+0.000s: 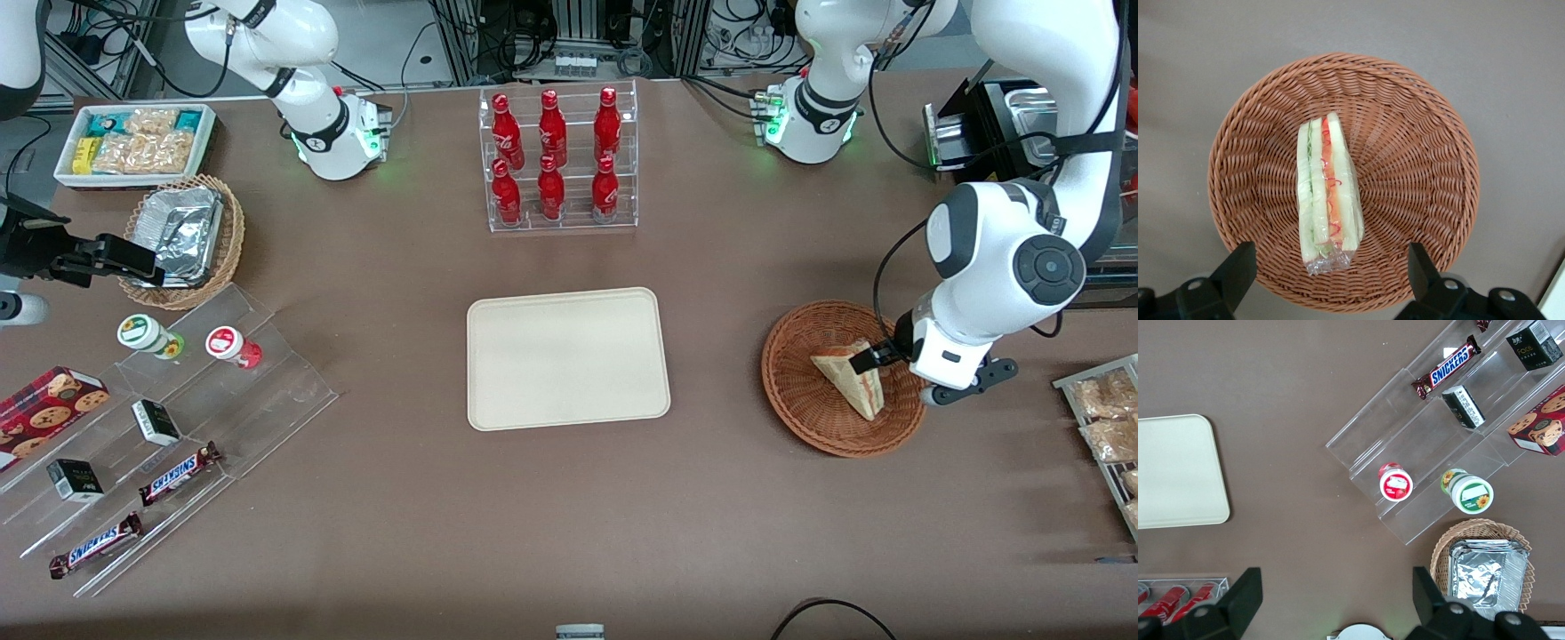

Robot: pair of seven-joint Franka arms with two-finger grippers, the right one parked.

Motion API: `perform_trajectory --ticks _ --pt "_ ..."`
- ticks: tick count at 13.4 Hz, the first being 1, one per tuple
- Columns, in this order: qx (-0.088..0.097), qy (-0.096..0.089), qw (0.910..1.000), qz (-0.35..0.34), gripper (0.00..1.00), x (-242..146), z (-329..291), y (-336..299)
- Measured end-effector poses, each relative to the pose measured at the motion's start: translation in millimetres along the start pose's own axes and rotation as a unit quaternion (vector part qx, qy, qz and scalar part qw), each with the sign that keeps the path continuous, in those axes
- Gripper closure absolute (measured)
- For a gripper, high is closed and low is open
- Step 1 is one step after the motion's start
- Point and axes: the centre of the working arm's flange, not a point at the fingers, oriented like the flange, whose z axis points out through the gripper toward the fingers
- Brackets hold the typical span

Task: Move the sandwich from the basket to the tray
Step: 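Lower the open left gripper around the sandwich and close it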

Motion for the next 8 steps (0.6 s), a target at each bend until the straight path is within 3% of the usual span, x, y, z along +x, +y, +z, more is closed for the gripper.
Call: perform_trajectory --ticks 3,8 --pt "-0.015 0.023 0.9988 -0.041 0.0 -4.4 18.5 -2.5" --pt "-0.013 0.016 0.9958 -0.089 0.0 -10.6 40.1 -7.6"
